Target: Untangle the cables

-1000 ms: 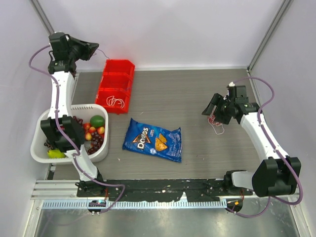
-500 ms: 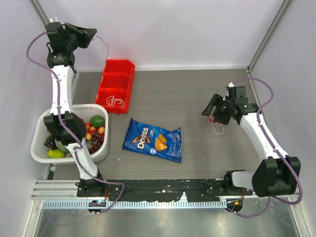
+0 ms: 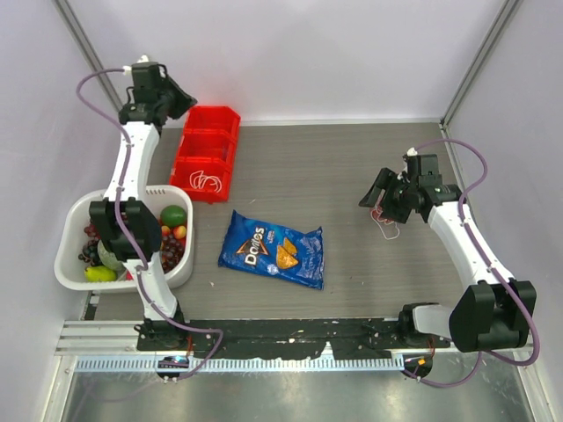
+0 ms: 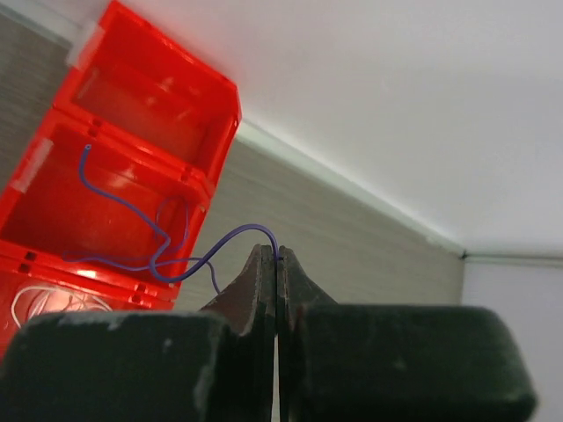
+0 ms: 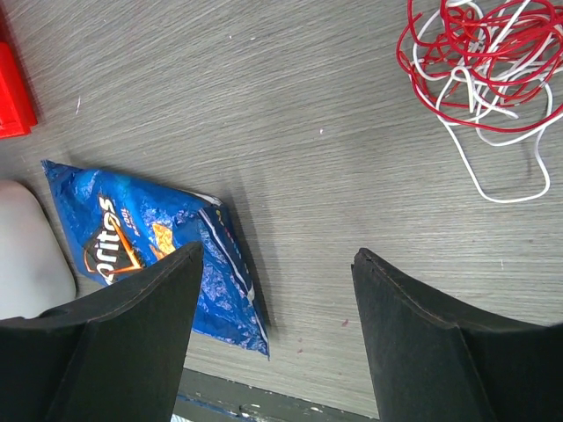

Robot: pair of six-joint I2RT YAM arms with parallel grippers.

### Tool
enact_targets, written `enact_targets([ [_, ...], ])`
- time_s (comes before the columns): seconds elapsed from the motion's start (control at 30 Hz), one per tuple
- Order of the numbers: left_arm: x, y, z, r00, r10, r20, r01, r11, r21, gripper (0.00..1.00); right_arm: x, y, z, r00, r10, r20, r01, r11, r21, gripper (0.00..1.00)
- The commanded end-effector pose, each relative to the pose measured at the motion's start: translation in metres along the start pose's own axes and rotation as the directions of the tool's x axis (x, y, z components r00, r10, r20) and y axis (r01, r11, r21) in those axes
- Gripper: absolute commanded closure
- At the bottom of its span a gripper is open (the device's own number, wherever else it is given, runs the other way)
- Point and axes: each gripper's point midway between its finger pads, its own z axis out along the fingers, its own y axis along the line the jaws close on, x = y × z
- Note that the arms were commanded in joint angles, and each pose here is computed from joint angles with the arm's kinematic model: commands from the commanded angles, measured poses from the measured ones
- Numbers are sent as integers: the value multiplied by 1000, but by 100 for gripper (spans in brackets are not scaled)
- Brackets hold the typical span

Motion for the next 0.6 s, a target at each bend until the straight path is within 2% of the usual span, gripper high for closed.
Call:
enact_targets([
  [0.0,48,15,17,991,93,-95,-98,994,-53,100,-3,6,-12,999,-14,34,14,1000,-25,27],
  [0.13,85,40,31,986,35,-165,-52,993,-105,100,0,3,-14,999,-20,33,20,1000,-14,27],
  [0.27,108,48,47,974,-2,-225,-22,994,-103,100,3,1,-16,999,-22,25,22,1000,-5,27],
  [0.37,118,60,58,970,-59,-236,27,990,-139,100,6,0,-18,1000,-24,13,24,1000,1,27],
  [0.57,119,57,86,966,-135,-222,110,986,-124,100,8,-4,-18,1000,-30,6,29,999,17,27],
])
